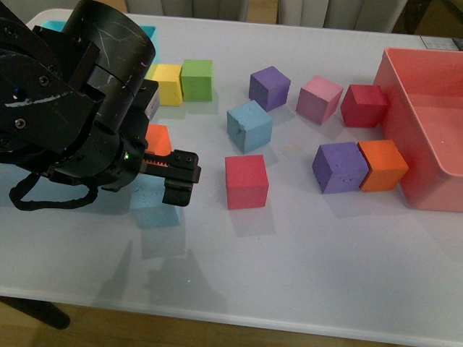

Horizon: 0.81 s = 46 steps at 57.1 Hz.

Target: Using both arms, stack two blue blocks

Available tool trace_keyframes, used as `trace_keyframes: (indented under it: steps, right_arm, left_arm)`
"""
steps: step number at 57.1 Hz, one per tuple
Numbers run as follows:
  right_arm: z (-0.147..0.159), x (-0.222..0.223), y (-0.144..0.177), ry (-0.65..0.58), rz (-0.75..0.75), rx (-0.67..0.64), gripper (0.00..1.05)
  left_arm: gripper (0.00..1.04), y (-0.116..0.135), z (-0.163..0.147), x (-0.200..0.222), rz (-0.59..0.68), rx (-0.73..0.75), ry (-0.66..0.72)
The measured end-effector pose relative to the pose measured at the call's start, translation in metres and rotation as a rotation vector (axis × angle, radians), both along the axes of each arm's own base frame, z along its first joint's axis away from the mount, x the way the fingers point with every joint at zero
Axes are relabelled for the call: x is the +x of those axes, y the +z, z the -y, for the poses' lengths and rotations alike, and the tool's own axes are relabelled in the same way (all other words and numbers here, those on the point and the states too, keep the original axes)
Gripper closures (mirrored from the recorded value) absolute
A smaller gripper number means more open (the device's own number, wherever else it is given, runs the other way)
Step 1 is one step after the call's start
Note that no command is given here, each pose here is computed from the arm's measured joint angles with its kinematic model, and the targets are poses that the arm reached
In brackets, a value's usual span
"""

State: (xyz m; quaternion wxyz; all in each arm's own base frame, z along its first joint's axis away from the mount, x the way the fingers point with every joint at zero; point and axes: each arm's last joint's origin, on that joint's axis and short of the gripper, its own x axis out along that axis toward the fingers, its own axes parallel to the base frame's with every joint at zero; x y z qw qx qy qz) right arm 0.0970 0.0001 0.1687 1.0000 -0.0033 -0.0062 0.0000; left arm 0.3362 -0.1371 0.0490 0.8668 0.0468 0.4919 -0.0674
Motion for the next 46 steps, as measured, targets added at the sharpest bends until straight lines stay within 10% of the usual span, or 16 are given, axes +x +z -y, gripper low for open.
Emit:
trace_keyframes:
  steps: [46]
  right_arm:
    - [0.000,0.000,0.000,0.000,0.000,0.000,0.09]
  left_arm:
    - [0.09,-0.032,0.015,-0.001,-0.073,-0.025,0.009]
